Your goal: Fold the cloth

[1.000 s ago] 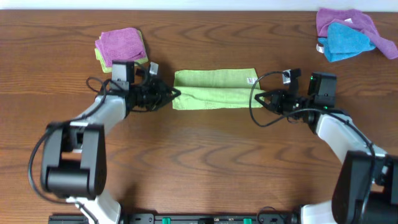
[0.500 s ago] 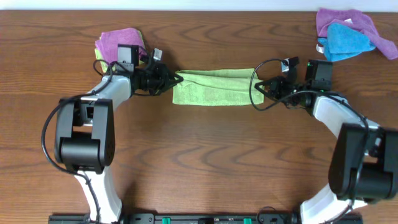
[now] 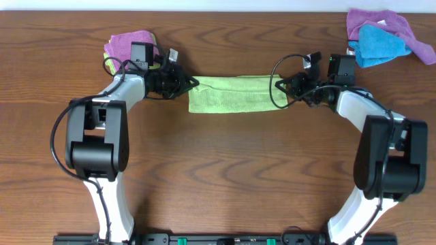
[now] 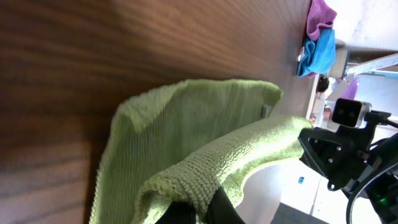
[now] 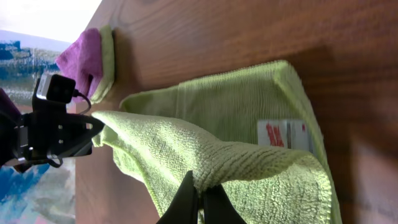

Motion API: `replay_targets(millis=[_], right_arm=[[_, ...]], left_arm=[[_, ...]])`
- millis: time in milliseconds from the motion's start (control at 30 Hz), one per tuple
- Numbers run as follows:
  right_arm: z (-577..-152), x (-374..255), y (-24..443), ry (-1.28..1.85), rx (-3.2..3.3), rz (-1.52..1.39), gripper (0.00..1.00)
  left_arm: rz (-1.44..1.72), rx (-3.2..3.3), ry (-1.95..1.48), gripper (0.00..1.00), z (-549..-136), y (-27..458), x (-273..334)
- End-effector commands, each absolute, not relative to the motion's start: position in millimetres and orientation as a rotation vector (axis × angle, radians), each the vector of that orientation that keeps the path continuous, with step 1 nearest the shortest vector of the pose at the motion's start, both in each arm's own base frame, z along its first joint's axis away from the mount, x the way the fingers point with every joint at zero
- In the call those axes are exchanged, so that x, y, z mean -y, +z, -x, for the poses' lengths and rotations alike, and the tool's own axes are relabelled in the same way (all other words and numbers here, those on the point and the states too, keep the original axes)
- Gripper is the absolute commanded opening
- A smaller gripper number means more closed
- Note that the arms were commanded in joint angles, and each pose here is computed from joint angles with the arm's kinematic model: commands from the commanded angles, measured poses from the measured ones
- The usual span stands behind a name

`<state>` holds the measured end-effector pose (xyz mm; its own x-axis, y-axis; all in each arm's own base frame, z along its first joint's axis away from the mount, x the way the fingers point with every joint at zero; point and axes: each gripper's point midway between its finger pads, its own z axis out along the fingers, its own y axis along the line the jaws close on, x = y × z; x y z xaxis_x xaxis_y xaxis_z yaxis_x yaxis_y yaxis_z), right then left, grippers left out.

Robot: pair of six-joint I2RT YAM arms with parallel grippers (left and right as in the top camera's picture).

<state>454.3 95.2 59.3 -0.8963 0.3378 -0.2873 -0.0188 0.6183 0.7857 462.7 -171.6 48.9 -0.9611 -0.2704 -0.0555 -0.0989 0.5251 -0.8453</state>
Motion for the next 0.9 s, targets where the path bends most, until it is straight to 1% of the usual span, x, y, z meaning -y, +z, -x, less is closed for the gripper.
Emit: replay_targets(millis=[0,200,467,700,867], right_arm=[[-460.0,-97.2,62.2,1.189,-2.434,-0.261,0.02],[-460.7,-96.4,61.9,1.181,-2.436,-0.265,0.02],[-439.1,-98.0,48.2,1.190,-2.539,-0.291,0.02],[-436.5,-96.6,45.3,1.182,-2.557,-0.315,0.02],[-431.5,-90.9,36.4,1.124,-2.606,-0.361,0.01]], left_arm=[[0.293,-2.564,-1.372,0.06,-479.0,50.8,166.0],[0.257,-2.546,-1.317,0.06,-492.9,64.8,157.7],[0.210,-2.686,-1.307,0.06,-460.5,49.8,161.1],[0.201,-2.773,-1.310,0.06,-440.1,43.1,168.9],[0.222,-2.824,-1.239,0.05,-434.7,35.0,164.0]])
